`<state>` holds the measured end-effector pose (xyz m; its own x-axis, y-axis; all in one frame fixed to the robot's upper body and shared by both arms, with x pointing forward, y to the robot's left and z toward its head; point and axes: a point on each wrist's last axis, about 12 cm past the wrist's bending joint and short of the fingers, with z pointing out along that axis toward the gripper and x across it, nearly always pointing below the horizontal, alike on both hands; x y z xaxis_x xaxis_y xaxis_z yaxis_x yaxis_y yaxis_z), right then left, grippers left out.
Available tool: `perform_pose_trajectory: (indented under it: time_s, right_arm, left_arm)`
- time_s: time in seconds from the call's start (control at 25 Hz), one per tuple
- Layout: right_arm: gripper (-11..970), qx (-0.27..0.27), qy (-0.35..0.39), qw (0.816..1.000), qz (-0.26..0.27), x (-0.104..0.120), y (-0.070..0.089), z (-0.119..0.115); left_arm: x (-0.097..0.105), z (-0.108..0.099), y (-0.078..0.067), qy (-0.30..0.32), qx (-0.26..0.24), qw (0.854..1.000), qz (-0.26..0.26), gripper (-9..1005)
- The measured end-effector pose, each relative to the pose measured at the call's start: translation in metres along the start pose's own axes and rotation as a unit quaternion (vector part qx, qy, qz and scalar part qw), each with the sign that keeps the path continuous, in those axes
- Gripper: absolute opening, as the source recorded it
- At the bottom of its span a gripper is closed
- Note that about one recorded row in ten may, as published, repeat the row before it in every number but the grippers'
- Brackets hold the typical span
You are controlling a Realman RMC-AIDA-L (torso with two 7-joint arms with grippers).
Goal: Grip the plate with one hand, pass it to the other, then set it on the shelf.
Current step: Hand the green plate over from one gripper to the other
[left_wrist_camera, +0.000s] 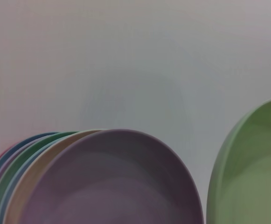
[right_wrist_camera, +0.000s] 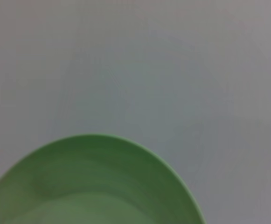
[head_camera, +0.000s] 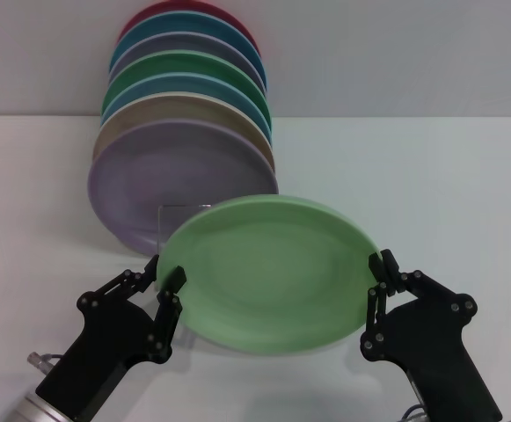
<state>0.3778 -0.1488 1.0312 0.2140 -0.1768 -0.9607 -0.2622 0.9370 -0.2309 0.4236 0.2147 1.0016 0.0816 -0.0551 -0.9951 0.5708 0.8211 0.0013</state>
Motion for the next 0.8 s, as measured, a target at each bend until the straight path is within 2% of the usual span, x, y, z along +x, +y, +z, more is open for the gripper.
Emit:
perform_pose_trajectory:
  time_s: [0.44, 0.68, 0.8]
  right_arm:
    - [17, -0.002, 0.000, 1.000, 0.001, -0.0001, 0.0005, -0.0002]
    - [17, -0.003, -0.001, 1.000, 0.003, -0.0003, 0.0006, 0.0003]
    - [17, -0.003, -0.002, 1.000, 0.003, -0.0004, 0.0006, 0.0006]
  left_arm:
    - [0.0000, -0.0013, 0.0002, -0.001, -0.001, 1.000, 0.001, 236]
    - [-0.0002, -0.0014, -0.0001, -0.001, 0.001, 1.000, 0.002, 87]
    - [-0.0004, -0.0009, -0.0001, -0.002, 0.002, 1.000, 0.002, 84]
